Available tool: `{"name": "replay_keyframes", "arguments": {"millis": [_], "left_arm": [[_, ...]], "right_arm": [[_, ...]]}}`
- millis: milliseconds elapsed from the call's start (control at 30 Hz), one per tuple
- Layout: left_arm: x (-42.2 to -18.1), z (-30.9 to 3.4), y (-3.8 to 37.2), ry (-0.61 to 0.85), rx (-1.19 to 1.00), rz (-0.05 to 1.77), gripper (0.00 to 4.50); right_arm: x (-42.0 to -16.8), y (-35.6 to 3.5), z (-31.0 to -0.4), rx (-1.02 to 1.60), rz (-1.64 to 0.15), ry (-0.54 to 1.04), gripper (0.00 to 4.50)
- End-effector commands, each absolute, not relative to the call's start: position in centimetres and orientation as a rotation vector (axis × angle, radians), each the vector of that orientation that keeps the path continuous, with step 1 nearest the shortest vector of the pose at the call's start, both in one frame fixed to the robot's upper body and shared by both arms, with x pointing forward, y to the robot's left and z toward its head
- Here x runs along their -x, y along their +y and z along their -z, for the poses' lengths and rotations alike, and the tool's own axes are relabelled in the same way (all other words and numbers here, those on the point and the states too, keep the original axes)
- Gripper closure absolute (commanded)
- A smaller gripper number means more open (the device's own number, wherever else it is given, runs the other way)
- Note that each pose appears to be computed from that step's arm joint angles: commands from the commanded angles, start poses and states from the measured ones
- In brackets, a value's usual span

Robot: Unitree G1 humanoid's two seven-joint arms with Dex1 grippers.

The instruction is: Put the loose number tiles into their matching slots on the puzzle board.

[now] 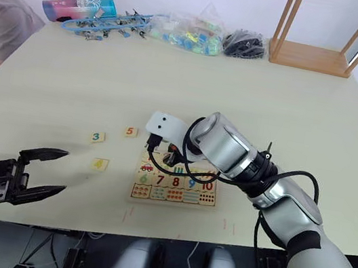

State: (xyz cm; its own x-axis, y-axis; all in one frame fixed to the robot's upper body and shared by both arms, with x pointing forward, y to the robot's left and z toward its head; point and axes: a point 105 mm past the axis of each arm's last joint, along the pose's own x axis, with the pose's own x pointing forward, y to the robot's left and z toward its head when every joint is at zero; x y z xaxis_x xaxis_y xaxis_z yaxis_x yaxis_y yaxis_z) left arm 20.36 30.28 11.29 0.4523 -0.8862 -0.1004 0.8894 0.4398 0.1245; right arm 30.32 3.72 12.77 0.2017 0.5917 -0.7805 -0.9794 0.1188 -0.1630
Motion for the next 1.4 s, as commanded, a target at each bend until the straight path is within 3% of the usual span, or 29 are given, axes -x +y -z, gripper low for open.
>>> {"name": "replay_keyframes", "arguments": {"millis": [33,1400], "left_arm": [[-20.1,-12.1,30.2,-0.005,-0.189,1.126,0.0],[-20.1,-11.9,30.1,0.006,-0.185,1.131,0.0]], "right_arm": [[-30.3,4.4,-13.7,0.79,-1.285,0.57,3.61],[-30.9,4.3,-13.3,0.823,-1.281,0.56,3.61]]}}
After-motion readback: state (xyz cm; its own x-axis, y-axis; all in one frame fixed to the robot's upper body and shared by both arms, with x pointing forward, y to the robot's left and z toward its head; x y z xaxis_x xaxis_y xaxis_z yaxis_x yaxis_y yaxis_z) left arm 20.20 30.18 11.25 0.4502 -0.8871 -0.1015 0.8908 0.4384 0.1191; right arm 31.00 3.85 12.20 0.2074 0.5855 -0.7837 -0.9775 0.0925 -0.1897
